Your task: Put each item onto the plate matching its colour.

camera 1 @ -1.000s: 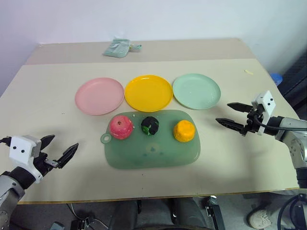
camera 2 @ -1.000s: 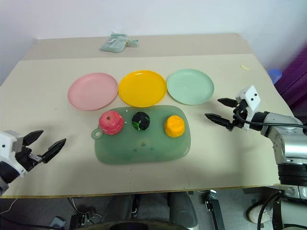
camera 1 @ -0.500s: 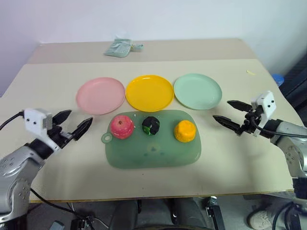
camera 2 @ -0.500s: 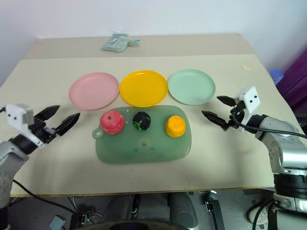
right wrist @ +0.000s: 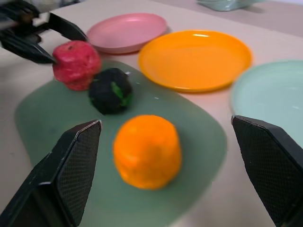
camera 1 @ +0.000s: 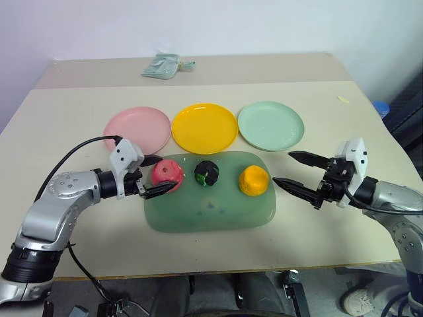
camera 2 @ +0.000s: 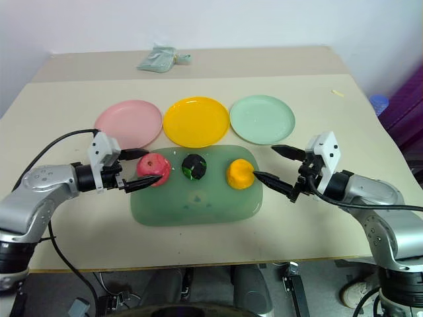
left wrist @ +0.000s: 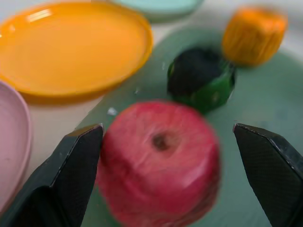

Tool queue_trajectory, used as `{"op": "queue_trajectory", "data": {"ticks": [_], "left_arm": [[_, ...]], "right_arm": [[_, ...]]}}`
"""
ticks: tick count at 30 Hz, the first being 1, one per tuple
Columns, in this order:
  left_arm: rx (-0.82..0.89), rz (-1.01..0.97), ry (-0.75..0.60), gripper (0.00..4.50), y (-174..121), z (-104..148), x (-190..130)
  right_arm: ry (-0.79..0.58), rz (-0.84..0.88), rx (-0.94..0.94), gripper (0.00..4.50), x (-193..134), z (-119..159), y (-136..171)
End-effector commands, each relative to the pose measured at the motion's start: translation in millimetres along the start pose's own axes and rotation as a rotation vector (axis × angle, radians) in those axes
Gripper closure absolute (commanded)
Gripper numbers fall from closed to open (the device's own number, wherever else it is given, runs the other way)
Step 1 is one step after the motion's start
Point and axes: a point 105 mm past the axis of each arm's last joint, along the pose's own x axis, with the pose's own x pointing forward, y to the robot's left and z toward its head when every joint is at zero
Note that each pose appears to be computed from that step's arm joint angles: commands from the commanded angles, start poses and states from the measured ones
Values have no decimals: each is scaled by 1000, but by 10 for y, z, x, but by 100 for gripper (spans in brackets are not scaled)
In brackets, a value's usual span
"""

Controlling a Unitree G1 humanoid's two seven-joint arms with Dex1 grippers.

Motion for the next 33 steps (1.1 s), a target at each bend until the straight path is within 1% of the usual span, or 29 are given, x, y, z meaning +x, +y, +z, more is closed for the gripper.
{"op": "queue_trajectory", "data": {"ticks": [1, 3, 4, 6, 7, 8, 10, 12, 14, 17, 19, 21, 25, 27, 28, 31, 33], "left_arm": [[52, -7, 44, 0, 36, -51, 10], [36, -31, 55, 0, 11, -115, 31], [33, -36, 59, 55, 7, -144, 37], [29, -33, 60, 119, 18, -177, 39], [31, -15, 45, 131, 47, -167, 31], [33, -2, 34, 131, 69, -161, 24], [5, 43, -32, 131, 162, -69, -26], [-23, 170, -124, 131, 408, 83, -132], [-45, 306, -163, 131, 665, 158, -226], [-73, 513, -117, 131, 1057, 121, -294], [-98, 605, -78, 131, 1245, 66, -299], [-132, 655, -67, 131, 1364, 33, -276], [-169, 634, -135, 131, 1417, 167, -142], [-185, 618, -180, 26, 1420, 264, -109], [-188, 622, -192, 3, 1436, 302, -114], [-195, 681, -200, 3, 1542, 352, -183], [-204, 748, -184, 3, 1642, 332, -247]], "right_arm": [[-32, 27, -28, 2, 22, 95, 104], [-31, 57, -28, 2, 43, 95, 171], [-31, 68, -30, 0, 55, 97, 197], [-36, 81, -33, 0, 78, 107, 225], [-41, 90, -35, 0, 95, 116, 240], [-44, 96, -36, 0, 107, 122, 251], [-51, 114, -40, 0, 139, 139, 279], [-61, 134, -49, 0, 176, 168, 312], [-72, 148, -50, 0, 211, 192, 338], [-85, 173, -54, 0, 271, 213, 385], [-92, 182, -55, 0, 314, 219, 402], [-98, 189, -54, 0, 348, 223, 418], [-107, 202, -50, 0, 393, 226, 459], [-107, 204, -49, 0, 399, 217, 474], [-107, 203, -47, 0, 400, 211, 479], [-109, 200, -41, 0, 404, 196, 494], [-110, 199, -39, 0, 407, 191, 502]]}}
